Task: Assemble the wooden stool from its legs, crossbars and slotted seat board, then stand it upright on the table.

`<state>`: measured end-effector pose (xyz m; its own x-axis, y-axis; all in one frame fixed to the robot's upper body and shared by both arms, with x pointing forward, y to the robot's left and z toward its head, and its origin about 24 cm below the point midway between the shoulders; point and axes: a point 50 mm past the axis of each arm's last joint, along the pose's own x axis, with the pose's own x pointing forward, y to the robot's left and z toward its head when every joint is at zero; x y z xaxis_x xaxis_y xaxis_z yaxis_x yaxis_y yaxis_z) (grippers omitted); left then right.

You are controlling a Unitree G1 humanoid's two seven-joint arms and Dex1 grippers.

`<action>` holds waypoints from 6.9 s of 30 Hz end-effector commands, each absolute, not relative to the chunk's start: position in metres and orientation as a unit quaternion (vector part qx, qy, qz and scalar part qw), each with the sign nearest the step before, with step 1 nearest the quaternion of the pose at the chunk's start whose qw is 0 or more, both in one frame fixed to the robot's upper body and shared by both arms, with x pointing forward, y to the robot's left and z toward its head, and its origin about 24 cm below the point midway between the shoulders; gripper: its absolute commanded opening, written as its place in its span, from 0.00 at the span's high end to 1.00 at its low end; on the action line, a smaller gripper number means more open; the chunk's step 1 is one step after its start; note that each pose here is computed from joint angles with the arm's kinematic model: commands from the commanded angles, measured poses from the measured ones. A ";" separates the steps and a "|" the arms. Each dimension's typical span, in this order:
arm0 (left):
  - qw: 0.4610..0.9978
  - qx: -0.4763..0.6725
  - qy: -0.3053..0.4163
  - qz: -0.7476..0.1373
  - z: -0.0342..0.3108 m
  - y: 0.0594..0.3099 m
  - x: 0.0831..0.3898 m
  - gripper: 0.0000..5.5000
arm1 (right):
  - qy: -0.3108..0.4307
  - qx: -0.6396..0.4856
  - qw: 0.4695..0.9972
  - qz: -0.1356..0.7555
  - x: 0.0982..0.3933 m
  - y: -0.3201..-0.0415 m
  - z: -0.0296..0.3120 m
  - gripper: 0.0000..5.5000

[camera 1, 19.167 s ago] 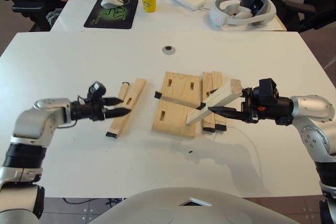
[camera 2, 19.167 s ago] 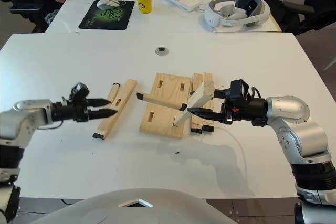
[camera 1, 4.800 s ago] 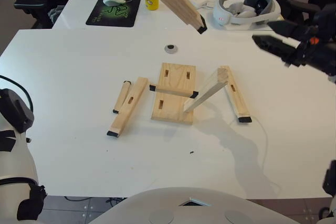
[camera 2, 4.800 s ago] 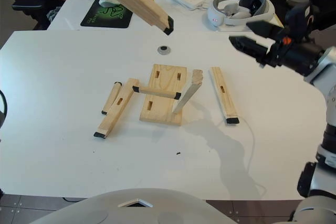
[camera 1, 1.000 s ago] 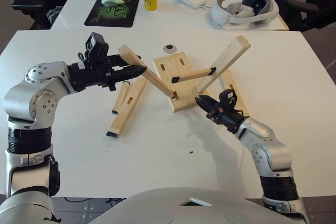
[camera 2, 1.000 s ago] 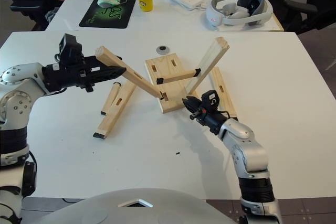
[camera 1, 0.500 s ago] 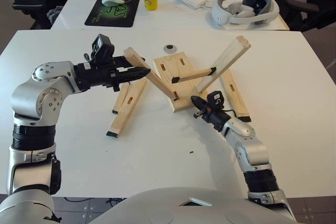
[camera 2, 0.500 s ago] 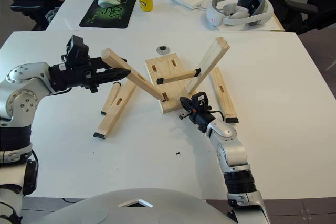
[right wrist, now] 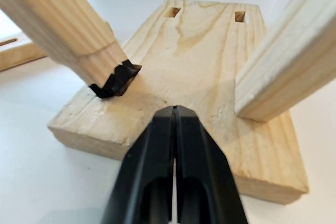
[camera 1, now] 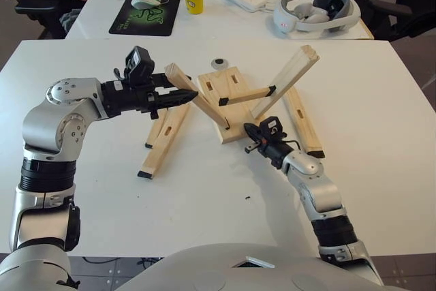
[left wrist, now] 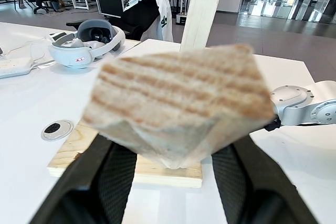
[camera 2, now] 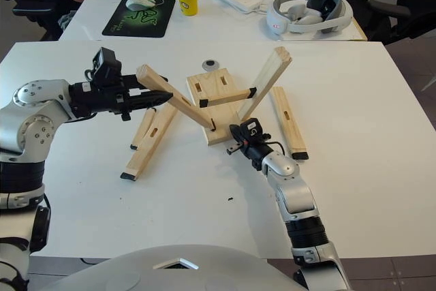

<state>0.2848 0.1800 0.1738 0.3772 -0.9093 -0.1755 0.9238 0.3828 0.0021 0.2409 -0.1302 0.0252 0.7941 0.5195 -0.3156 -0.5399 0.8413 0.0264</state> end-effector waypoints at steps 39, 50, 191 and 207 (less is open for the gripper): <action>0.812 0.144 0.182 -0.536 0.171 0.155 0.299 0.63 | 0.275 -0.031 0.911 0.306 0.216 -0.124 -0.008 1.00; 0.793 0.172 0.196 -0.551 0.160 0.149 0.294 0.63 | 0.280 -0.029 0.908 0.312 0.216 -0.121 -0.009 1.00; 0.752 0.215 0.224 -0.582 0.166 0.117 0.335 0.63 | 0.084 -0.036 0.995 0.029 0.263 -0.215 0.120 1.00; 0.705 0.240 0.224 -0.629 0.183 0.107 0.343 0.63 | 0.165 -0.007 0.944 0.286 0.218 -0.126 0.067 1.00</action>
<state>0.3450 0.1061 0.2042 0.1720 -0.8198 -0.5463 0.9835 0.1117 0.1420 0.2175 -0.1278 0.0647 0.7677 0.5406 -0.3440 -0.5562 0.8288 0.0611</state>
